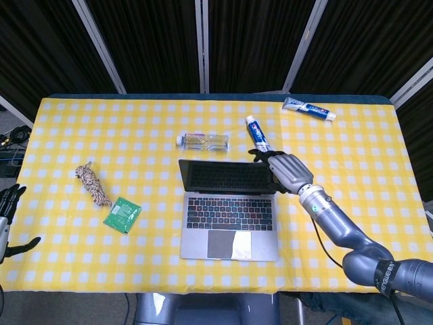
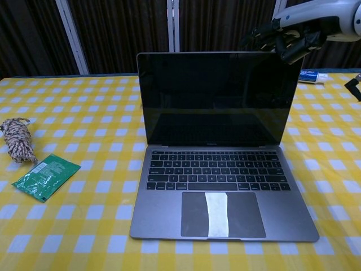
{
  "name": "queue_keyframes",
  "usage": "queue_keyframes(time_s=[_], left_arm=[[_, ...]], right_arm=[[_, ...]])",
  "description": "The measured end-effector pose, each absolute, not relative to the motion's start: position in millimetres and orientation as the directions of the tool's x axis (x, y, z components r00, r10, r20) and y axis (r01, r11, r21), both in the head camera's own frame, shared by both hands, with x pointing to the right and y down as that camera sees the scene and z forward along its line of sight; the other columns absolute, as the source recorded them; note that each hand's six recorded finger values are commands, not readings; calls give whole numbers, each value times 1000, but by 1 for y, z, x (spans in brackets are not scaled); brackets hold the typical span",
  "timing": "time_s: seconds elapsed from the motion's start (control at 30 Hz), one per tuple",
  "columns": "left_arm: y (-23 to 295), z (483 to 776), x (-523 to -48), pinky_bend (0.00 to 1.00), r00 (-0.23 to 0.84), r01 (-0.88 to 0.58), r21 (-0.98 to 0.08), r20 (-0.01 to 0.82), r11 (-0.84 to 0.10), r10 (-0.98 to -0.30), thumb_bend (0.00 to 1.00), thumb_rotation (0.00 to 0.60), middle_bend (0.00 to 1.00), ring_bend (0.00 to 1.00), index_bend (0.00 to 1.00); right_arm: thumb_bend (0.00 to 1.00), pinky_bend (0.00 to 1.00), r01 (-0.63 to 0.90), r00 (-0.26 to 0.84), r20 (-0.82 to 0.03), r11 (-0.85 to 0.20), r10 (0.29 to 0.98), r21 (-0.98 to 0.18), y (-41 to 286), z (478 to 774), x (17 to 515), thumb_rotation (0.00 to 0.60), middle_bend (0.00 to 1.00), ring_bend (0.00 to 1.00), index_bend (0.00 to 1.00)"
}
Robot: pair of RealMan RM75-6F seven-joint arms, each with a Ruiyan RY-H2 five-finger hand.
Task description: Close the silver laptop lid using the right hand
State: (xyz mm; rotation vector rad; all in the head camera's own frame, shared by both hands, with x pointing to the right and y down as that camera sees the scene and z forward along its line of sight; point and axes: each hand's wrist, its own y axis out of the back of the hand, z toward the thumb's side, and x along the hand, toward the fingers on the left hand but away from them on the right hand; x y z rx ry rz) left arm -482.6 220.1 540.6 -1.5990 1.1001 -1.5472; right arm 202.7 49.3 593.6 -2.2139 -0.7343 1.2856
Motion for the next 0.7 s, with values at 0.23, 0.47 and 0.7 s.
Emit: queue_keyframes(time_s=[0.23, 0.47, 0.7], left_arm=[[219, 541, -483, 0, -50, -129, -890, 446, -437, -894, 0, 600, 0, 0, 0], [219, 540, -483, 0, -52, -131, -891, 443, -434, -895, 0, 600, 0, 0, 0], [220, 540, -482, 0, -49, -129, -890, 445, -437, -894, 0, 600, 0, 0, 0]], right_arm=[[1000, 228, 212, 426, -632, -751, 647, -625, 54, 588, 198, 600, 320, 269, 218], [1000, 228, 192, 455, -629, -759, 630, -622, 62, 580, 196, 600, 324, 270, 226], [1000, 236, 141, 506, -623, -769, 597, -623, 78, 570, 191, 600, 333, 274, 238]])
